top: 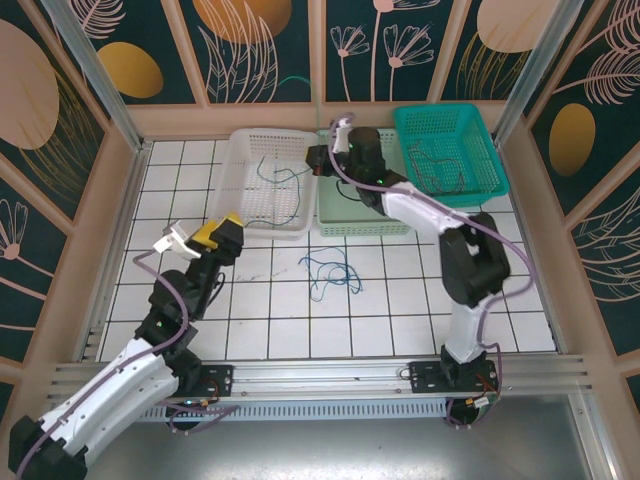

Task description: Untangle the cables

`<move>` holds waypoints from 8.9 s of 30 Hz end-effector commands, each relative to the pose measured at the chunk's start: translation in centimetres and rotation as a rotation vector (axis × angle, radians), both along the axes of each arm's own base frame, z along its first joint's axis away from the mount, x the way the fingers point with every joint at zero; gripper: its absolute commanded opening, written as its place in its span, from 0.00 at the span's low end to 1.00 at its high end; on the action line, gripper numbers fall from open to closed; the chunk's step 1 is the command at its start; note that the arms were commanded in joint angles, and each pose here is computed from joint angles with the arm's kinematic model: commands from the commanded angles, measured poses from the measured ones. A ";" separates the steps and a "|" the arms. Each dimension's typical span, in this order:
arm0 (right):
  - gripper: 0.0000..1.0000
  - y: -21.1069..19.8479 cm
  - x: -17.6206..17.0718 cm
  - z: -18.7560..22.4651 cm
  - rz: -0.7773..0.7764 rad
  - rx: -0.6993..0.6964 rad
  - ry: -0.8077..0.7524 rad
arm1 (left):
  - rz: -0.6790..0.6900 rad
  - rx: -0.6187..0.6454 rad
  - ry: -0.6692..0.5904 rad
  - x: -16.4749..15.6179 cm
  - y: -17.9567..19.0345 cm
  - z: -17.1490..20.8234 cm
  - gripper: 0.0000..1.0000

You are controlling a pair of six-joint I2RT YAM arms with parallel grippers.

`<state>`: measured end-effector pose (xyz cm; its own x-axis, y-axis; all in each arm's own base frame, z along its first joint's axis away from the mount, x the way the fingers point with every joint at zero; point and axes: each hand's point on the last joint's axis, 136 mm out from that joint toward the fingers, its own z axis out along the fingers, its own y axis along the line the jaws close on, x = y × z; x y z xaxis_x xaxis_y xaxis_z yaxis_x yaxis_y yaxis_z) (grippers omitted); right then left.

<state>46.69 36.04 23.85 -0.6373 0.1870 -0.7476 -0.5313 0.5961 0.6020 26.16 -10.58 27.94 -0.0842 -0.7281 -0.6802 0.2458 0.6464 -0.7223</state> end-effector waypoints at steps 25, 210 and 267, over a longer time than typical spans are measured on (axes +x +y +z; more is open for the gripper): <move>0.58 3.8 -2.4 -4.3 0.186 -0.085 0.148 | 0.054 0.133 0.162 1.1 0.3 -5.2 0.95; 0.52 -15.3 -26.5 -14.9 0.031 -0.356 0.182 | -0.676 0.695 0.440 0.2 -20.4 -15.3 0.51; 0.00 -12.1 -28.2 -9.2 0.249 -0.417 0.191 | -0.638 0.674 0.414 0.7 -18.2 -13.8 0.56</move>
